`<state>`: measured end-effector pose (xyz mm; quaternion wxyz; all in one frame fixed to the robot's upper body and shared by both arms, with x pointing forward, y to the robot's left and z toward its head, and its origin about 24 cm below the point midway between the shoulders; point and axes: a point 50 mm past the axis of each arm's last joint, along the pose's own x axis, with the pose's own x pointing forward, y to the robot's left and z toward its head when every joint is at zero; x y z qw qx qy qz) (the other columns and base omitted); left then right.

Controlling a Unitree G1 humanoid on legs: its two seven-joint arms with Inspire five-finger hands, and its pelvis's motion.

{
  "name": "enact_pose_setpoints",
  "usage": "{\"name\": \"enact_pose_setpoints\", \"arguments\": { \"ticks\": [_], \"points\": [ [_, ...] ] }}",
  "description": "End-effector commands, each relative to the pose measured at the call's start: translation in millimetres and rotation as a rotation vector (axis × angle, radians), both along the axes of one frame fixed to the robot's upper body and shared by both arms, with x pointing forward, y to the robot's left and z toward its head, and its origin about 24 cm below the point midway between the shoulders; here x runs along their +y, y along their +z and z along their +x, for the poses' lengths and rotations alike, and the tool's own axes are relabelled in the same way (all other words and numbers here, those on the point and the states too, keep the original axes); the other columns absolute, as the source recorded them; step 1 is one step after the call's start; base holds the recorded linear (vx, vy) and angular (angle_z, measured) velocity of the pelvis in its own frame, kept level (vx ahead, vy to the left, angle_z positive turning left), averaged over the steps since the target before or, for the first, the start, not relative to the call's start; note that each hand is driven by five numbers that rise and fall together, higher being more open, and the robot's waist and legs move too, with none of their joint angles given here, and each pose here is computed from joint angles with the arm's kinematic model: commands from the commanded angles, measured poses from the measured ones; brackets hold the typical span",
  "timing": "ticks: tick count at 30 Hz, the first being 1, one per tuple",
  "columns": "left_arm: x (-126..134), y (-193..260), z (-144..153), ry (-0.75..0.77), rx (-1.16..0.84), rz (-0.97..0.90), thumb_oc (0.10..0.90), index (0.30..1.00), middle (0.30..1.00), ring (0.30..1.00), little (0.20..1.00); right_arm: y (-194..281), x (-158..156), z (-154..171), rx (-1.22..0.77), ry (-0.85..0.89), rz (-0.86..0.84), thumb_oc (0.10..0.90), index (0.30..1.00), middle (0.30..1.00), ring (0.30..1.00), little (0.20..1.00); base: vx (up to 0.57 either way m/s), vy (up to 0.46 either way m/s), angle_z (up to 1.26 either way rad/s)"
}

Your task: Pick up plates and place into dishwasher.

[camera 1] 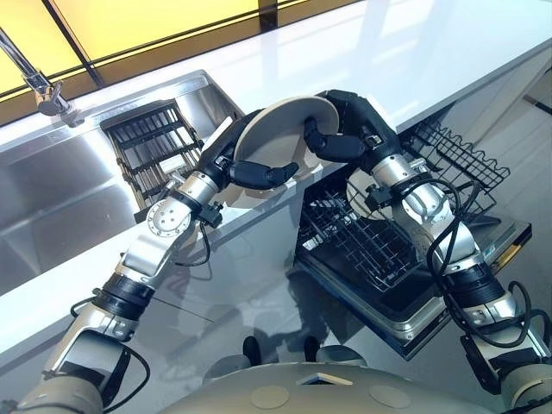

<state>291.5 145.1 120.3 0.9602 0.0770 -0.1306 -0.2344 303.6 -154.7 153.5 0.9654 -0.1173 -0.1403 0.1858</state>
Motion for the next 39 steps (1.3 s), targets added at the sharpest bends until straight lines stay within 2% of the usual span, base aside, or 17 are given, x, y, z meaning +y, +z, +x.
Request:
{"name": "enact_pose_setpoints", "arguments": {
  "ticks": [1, 9, 16, 18, 19, 20, 23, 27, 33, 39],
  "points": [
    [9, 63, 2, 0.064, -0.285, -0.107, 0.8, 0.9, 0.9, 0.9, 0.9, 80, -2, -17, -0.412, 0.007, 0.165, 0.1, 0.3, 0.3, 0.3, 0.2, -0.03, 0.008, 0.09],
    [19, 68, 3, 0.128, -0.306, -0.078, 0.8, 0.9, 0.9, 0.9, 0.9, 77, -12, -19, -0.431, -0.08, 0.176, 0.1, 0.3, 0.3, 0.3, 0.2, 0.01, 0.011, 0.1],
    [24, 74, 2, 0.152, -0.343, -0.067, 0.8, 0.9, 0.9, 0.9, 0.9, 86, -31, -23, -0.615, -0.326, 0.111, 0.1, 0.3, 0.3, 0.3, 0.2, 0.0, 0.018, 0.06],
    [27, 78, 0, 0.159, -0.354, -0.062, 0.8, 0.9, 0.9, 0.9, 0.9, 99, -47, -29, -0.763, -0.512, 0.035, 0.1, 0.3, 0.3, 0.3, 0.2, 0.0, 0.0, 0.0],
    [29, 80, -2, 0.162, -0.356, -0.052, 0.8, 0.9, 0.9, 0.9, 0.9, 110, -62, -35, -0.875, -0.658, -0.02, 0.1, 0.3, 0.3, 0.3, 0.2, 0.0, 0.0, 0.0],
    [30, 80, -3, 0.164, -0.355, -0.046, 0.8, 0.9, 0.9, 0.9, 0.9, 114, -69, -38, -0.907, -0.717, -0.022, 0.1, 0.3, 0.3, 0.3, 0.2, 0.0, 0.0, 0.0],
    [37, 76, -6, 0.164, -0.334, -0.005, 0.8, 0.9, 0.9, 0.9, 0.9, 121, -99, -49, -0.978, -0.91, -0.012, 0.1, 0.3, 0.3, 0.3, 0.2, 0.02, 0.031, 0.02],
    [51, 71, -10, 0.177, -0.299, 0.02, 0.8, 0.9, 0.9, 0.9, 0.9, 116, -134, -60, -0.958, -1.09, -0.026, 0.1, 0.3, 0.3, 0.3, 0.2, 0.02, 0.039, -0.02],
    [73, 68, -11, 0.255, -0.273, 0.009, 0.8, 0.9, 0.9, 0.9, 0.9, 95, -177, -71, -0.813, -1.267, -0.274, 0.1, 0.3, 0.3, 0.3, 0.2, 0.01, 0.046, -0.02],
    [108, 70, -13, 0.449, -0.296, 0.065, 0.8, 0.9, 0.9, 0.9, 0.9, 65, -199, -74, -0.573, -1.212, -0.73, 0.1, 0.3, 0.3, 0.3, 0.2, 0.01, 0.041, -0.04]
  ]
}}
